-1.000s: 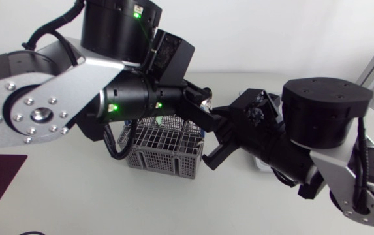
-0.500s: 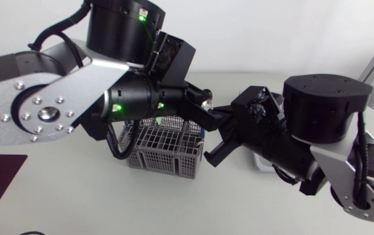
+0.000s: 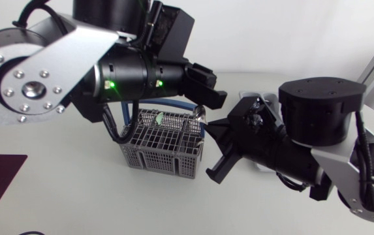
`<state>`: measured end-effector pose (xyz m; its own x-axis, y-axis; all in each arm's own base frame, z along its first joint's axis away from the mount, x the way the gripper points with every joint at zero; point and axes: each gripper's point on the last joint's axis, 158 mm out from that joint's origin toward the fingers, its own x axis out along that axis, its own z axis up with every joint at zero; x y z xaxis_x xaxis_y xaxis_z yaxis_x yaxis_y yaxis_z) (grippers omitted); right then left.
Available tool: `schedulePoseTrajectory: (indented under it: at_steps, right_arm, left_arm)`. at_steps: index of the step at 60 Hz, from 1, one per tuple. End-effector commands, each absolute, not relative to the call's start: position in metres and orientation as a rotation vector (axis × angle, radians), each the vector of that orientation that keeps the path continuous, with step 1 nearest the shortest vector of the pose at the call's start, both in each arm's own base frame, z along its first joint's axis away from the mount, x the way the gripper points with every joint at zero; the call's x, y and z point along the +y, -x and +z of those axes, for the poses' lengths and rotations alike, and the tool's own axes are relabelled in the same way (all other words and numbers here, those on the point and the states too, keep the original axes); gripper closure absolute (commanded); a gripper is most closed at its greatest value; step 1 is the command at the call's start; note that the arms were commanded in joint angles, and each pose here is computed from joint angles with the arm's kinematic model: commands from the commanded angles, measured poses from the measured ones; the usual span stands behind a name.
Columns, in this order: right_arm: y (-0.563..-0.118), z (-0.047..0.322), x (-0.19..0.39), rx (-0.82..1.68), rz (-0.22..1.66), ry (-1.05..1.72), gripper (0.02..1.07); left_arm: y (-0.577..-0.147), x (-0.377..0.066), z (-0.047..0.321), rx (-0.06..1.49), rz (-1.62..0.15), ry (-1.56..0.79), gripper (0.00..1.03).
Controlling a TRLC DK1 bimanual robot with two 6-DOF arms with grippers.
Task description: Unload the cutlery basket into the drawer organizer.
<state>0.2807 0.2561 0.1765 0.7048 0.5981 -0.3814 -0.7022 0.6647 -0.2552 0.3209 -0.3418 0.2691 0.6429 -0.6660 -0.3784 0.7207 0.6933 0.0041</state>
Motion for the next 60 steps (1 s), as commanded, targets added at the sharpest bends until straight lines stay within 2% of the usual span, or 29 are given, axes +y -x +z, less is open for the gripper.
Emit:
schedulePoseTrajectory:
  at_steps: [1,11,18,41,50,60]
  right_arm:
    - [-0.271,0.179,0.255,0.278,0.773,0.401,1.01]
    - [-0.259,0.170,0.233,0.304,0.818,0.426,1.01]
    - [-0.255,0.161,0.213,0.331,0.842,0.442,1.01]
    - [-0.252,0.128,0.132,0.422,0.908,0.494,1.01]
    - [-0.261,0.106,0.109,0.473,0.931,0.509,1.01]
    - [-0.275,0.087,0.085,0.519,0.952,0.515,1.01]
  left_arm:
    - [-0.329,-0.332,0.302,0.303,-0.772,-0.117,0.33]
    - [-0.348,-0.301,0.317,0.270,-0.699,-0.113,0.31]
    - [-0.355,-0.288,0.314,0.273,-0.672,-0.138,0.31]
    - [-0.342,-0.305,0.219,0.494,-0.731,-0.384,0.32]
    - [-0.332,-0.314,0.191,0.548,-0.745,-0.469,0.31]
    - [-0.325,-0.316,0.178,0.578,-0.760,-0.504,0.32]
